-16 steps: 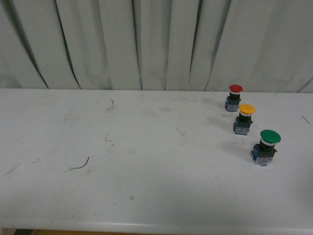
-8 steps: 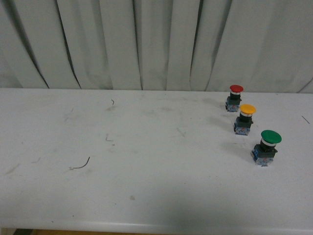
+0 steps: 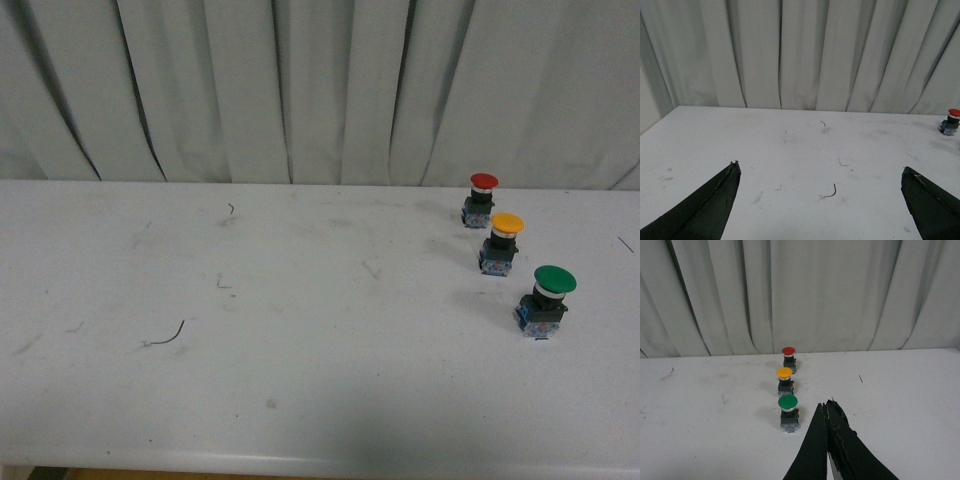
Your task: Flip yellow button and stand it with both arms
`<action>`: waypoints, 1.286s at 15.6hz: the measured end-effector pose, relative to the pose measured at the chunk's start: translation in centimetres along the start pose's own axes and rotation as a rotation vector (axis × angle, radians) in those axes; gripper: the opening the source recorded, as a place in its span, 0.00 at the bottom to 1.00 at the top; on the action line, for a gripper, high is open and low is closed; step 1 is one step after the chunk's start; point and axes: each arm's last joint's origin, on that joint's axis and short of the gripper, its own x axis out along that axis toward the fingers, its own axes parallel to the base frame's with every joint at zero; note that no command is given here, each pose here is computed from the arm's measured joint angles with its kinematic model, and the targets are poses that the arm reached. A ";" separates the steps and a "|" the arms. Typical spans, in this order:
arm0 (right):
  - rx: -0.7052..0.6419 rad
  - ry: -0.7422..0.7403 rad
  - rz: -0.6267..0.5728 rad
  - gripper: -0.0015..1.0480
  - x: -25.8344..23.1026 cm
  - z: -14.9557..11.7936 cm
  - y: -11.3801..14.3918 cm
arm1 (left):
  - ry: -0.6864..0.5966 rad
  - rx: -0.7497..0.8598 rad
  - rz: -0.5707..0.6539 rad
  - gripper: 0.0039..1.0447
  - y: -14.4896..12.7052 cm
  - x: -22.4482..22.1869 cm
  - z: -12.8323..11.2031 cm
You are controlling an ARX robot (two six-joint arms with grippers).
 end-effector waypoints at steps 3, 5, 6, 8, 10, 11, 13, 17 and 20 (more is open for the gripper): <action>0.000 0.000 0.000 0.02 -0.4 -0.7 0.0 | 0.000 0.000 0.000 0.94 0.0 0.0 0.0; 0.000 0.003 0.000 0.02 -1.3 -1.0 0.0 | -0.001 0.000 0.000 0.94 0.0 0.0 0.0; 0.000 -0.002 0.000 0.02 -1.3 -0.9 0.0 | 0.000 0.000 -0.001 0.94 0.0 0.0 0.0; 0.000 -0.004 0.000 0.02 -1.3 -0.9 0.0 | 0.000 0.000 0.000 0.94 0.0 0.0 0.0; -0.001 -0.004 0.000 0.03 -1.3 -0.9 0.0 | 0.000 0.000 0.000 0.94 0.0 0.0 0.0; 0.000 -0.004 0.000 0.11 -1.3 -0.9 0.0 | 0.000 0.000 0.000 0.94 0.0 0.0 0.0; 0.000 -0.004 0.000 0.36 -1.3 -0.9 0.0 | 0.000 0.000 0.000 0.94 0.0 0.0 0.0; 0.000 -0.004 0.000 0.78 -1.3 -0.9 0.0 | 0.000 0.000 0.000 0.94 0.0 0.0 0.0; 0.000 -0.004 0.000 0.93 -1.3 -0.9 0.0 | 0.000 0.000 0.000 0.94 0.0 0.0 0.0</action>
